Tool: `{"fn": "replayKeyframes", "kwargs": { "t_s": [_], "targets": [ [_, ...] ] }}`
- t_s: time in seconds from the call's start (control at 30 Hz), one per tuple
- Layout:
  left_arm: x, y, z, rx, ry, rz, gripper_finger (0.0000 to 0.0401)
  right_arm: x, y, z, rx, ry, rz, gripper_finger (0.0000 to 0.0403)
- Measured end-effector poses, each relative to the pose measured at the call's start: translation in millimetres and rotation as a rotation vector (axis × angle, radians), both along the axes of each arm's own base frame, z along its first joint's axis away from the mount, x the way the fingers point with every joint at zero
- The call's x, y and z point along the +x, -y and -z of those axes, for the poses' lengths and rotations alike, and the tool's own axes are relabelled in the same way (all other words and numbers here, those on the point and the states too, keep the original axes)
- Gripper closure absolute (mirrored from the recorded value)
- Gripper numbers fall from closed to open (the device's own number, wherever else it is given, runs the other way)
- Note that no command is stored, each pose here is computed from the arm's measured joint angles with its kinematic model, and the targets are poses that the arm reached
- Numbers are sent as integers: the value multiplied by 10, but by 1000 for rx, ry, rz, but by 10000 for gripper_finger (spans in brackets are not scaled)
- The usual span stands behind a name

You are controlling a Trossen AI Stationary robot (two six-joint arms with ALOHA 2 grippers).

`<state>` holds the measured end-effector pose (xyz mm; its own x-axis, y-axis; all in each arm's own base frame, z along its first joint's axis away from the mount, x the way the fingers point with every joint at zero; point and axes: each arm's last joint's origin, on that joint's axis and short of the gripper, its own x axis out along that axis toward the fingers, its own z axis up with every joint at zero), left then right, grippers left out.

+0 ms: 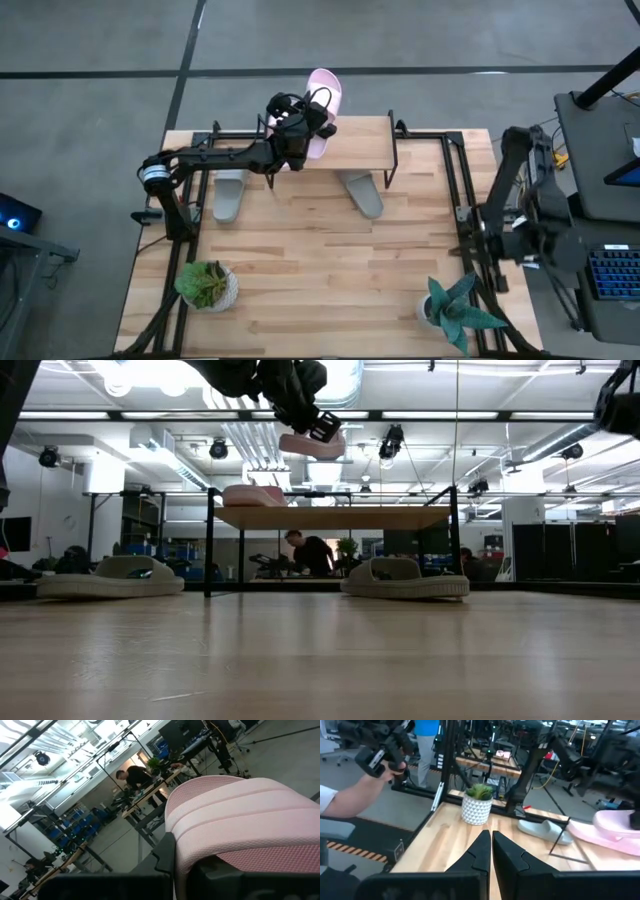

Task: Pick and place slides into the shelf
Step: Put the pink slides on the shelf

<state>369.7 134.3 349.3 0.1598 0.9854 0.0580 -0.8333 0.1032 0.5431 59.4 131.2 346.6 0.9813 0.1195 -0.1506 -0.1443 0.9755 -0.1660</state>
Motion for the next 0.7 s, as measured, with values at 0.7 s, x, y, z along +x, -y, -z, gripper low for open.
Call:
{"fn": "replayKeyframes", "kwargs": {
  "t_s": [0.7],
  "targets": [
    [8, 1, 27, -3, -21, 23, 401, 1141, 37, 20, -73, 32, 189, 394]
  ]
}}
